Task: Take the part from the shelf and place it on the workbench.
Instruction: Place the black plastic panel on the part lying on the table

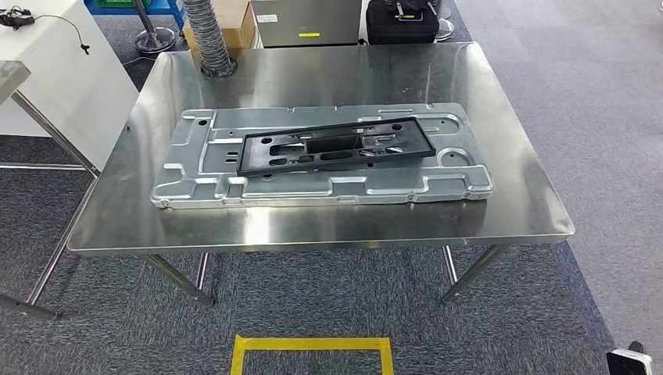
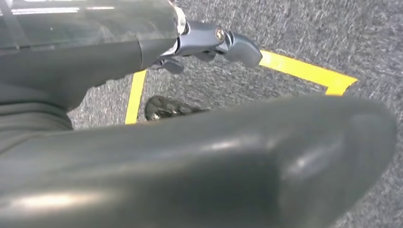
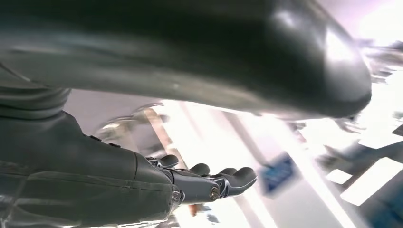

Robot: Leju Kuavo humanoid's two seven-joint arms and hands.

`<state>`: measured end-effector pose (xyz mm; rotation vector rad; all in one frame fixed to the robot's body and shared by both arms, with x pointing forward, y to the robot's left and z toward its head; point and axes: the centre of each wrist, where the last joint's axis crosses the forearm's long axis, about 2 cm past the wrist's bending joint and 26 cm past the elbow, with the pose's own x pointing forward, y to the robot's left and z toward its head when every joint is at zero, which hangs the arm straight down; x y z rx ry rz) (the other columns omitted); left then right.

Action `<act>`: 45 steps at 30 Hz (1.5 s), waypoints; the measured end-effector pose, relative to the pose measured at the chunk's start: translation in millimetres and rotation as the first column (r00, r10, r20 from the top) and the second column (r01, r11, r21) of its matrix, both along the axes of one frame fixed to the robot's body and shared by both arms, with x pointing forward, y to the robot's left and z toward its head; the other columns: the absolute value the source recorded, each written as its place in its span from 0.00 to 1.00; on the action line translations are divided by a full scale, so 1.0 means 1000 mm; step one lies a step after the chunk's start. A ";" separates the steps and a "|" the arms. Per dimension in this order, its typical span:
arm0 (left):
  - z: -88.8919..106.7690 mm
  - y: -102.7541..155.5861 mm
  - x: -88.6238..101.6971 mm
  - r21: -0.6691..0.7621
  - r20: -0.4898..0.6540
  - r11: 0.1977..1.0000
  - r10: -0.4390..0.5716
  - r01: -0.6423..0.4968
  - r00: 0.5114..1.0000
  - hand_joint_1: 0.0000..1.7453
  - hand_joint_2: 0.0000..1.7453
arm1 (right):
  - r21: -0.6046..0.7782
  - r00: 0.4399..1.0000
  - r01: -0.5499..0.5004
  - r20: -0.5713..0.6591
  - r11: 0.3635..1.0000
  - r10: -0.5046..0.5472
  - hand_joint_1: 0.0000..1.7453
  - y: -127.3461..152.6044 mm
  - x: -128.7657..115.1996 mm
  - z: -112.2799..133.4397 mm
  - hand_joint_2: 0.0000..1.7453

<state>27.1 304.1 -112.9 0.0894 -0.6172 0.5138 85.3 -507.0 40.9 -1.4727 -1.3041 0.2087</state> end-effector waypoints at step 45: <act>0.000 -0.007 0.002 -0.030 0.027 0.996 -0.084 0.084 0.996 0.00 0.00 | 0.600 0.443 0.710 -0.788 0.369 0.428 0.00 0.192 -0.063 -0.154 0.00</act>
